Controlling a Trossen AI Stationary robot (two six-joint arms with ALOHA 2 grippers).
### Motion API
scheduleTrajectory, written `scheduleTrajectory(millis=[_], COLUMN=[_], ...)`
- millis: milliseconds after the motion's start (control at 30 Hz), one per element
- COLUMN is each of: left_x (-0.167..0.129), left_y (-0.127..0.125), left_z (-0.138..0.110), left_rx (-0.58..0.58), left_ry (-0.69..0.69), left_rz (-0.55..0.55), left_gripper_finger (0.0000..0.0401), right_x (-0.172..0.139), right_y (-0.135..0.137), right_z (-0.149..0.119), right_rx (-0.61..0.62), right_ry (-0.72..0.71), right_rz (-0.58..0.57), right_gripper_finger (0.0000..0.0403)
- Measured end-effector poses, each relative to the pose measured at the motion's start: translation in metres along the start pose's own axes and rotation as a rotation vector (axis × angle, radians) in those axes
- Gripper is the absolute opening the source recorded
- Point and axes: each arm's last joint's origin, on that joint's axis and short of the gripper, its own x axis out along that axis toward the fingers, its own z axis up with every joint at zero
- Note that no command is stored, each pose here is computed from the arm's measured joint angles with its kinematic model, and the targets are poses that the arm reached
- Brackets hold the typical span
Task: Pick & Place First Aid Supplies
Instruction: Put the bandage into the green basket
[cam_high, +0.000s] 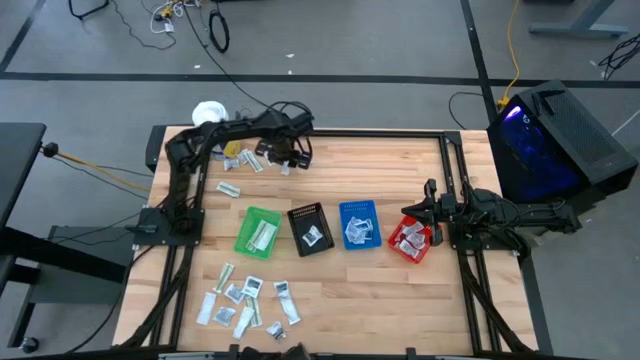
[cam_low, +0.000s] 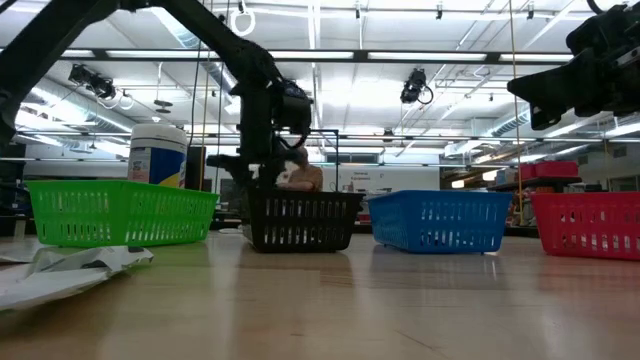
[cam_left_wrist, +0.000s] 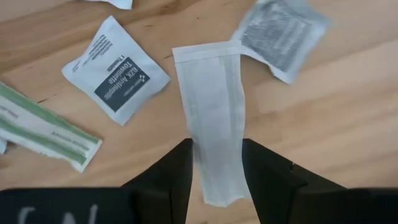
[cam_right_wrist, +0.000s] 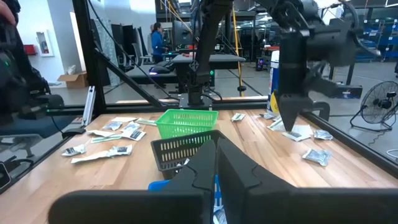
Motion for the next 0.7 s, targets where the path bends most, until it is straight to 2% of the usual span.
scheduleTrajectory(millis=[367, 700], left_x=[-0.054, -0.064], left_y=[-0.017, -0.044], left_z=[-0.027, -0.062], left_rx=[0.113, 0.268], left_ry=[-0.107, -0.106], left_rz=[-0.094, -0.102], left_gripper_finger=[0.0144, 0.0145], right_x=[0.000, 0.000], right_y=[0.000, 0.000], right_z=[0.000, 0.000], right_rx=[0.000, 0.000], right_ry=[0.000, 0.000], right_rz=[0.000, 0.000], right_gripper_finger=[0.0023, 0.0023])
